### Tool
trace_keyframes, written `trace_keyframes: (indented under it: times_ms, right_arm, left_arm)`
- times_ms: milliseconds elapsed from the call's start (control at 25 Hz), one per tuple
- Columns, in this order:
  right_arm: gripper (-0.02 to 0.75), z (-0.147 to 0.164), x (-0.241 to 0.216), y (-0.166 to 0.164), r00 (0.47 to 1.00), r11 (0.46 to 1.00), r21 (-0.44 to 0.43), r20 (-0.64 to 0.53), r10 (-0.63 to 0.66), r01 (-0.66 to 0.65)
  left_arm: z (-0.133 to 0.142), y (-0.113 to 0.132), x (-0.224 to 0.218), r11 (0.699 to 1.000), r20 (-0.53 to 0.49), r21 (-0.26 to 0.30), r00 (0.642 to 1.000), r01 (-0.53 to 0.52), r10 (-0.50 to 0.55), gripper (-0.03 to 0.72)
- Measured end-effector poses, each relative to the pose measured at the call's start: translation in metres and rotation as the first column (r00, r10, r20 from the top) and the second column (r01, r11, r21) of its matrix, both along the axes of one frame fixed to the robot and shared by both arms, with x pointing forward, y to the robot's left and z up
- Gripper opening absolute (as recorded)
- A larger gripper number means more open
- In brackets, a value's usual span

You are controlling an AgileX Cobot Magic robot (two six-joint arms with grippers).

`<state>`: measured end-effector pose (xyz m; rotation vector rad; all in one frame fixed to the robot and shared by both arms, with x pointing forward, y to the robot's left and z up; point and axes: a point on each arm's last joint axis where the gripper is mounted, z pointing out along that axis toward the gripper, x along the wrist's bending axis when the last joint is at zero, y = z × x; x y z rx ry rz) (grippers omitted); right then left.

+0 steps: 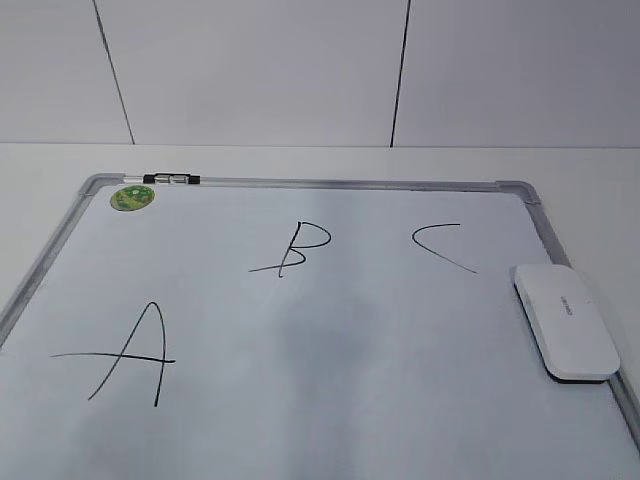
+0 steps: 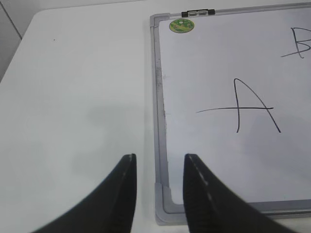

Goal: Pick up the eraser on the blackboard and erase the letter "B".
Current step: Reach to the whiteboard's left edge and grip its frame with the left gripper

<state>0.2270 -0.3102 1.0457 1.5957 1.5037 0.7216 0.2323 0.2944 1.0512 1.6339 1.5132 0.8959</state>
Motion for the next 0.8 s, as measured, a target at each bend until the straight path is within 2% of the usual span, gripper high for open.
trace_keyframes:
  times_ms: [800]
  right_arm:
    - [0.540,0.0000,0.0000,0.0000,1.000,1.000,0.000,0.000,0.000,0.000]
  left_arm:
    - [0.0000,0.0000,0.0000,1.000,0.000,0.000,1.000,0.000,0.000,0.245]
